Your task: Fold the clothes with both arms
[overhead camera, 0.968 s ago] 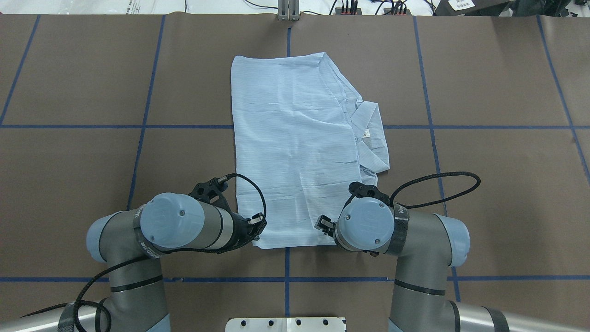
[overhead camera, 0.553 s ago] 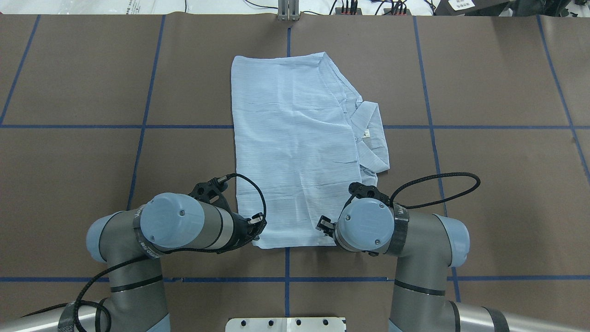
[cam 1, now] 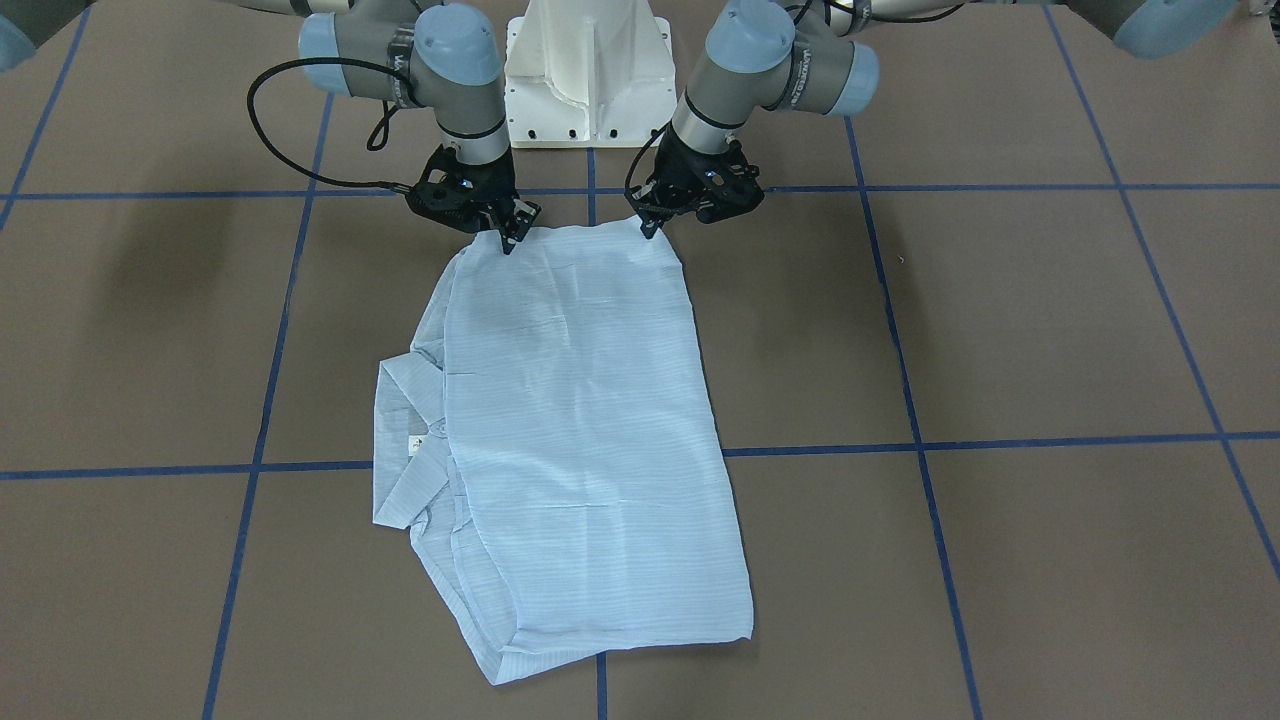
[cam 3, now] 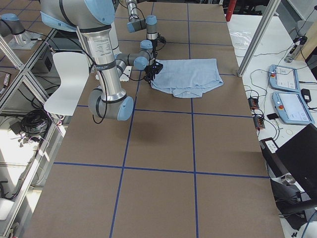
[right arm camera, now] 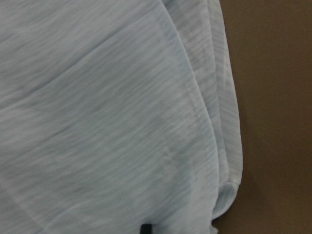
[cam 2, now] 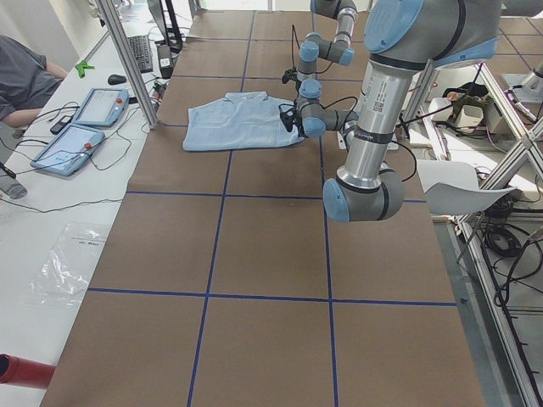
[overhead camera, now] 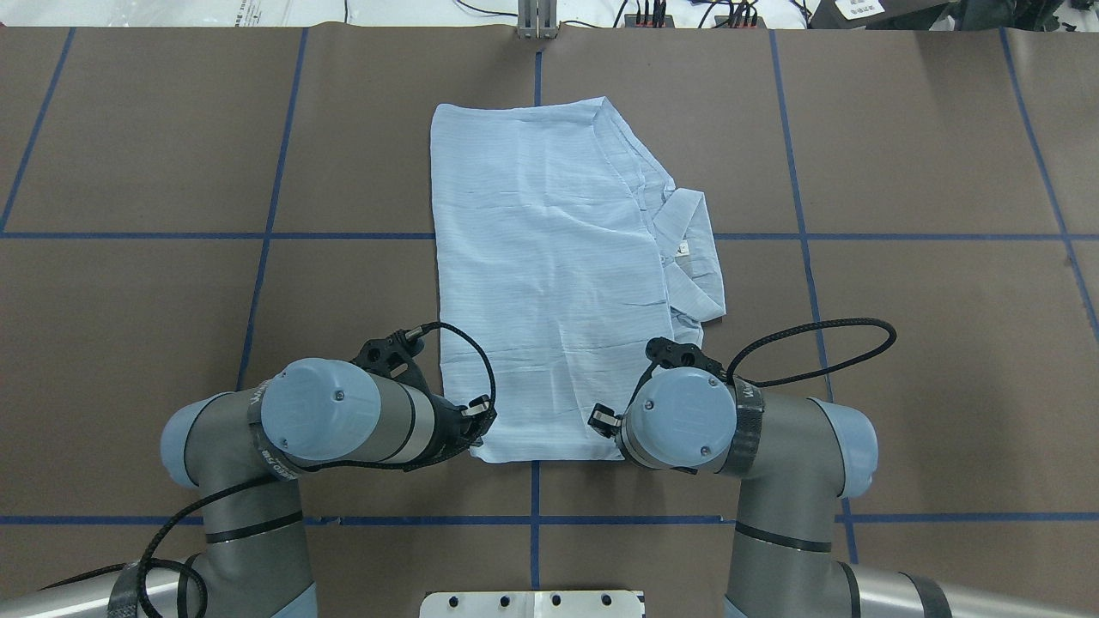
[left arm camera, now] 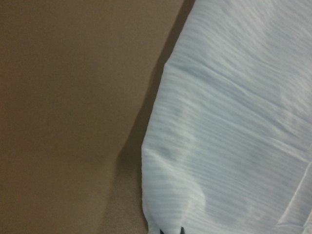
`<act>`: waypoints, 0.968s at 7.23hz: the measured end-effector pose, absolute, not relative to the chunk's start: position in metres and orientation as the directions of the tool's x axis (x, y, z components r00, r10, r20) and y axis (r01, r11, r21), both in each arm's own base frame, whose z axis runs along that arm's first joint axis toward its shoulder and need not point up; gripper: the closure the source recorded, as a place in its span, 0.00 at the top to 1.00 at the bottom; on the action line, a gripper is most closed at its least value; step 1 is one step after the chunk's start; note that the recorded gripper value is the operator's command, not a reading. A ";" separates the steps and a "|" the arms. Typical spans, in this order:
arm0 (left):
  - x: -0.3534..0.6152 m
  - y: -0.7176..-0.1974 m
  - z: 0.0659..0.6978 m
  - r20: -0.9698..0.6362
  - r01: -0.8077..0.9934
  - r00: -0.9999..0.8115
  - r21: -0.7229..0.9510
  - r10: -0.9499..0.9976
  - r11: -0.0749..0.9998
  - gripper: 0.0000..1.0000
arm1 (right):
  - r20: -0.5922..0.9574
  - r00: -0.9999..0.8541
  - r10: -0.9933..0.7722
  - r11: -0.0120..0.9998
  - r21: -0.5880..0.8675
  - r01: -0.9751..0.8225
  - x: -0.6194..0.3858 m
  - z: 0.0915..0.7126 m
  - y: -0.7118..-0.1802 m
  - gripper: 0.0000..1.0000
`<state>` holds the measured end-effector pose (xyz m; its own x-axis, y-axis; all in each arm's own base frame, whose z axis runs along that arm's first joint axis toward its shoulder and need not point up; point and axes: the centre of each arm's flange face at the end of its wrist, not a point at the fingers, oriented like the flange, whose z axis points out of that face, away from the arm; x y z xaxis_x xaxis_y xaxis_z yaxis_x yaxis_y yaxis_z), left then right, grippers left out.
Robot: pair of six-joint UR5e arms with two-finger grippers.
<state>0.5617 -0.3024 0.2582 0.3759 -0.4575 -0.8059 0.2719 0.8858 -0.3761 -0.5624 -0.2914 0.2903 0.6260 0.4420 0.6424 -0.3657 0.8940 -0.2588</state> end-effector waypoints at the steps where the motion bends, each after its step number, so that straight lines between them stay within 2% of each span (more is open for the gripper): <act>1: 0.561 -0.304 0.258 -0.806 0.274 0.375 -0.376 -0.458 0.885 0.00 | 0.648 0.619 0.443 0.893 -0.261 -0.366 -0.560 0.285 -0.291 0.00; 4: 0.555 -0.304 0.252 -0.810 0.273 0.367 -0.376 -0.457 0.886 0.00 | 0.679 0.585 0.443 0.892 -0.271 -0.361 -0.547 0.265 -0.291 0.00; 7: 0.523 -0.288 0.219 -0.790 0.249 0.401 -0.392 -0.463 0.885 0.00 | 0.698 0.571 0.432 0.901 -0.313 -0.300 -0.529 0.249 -0.279 0.00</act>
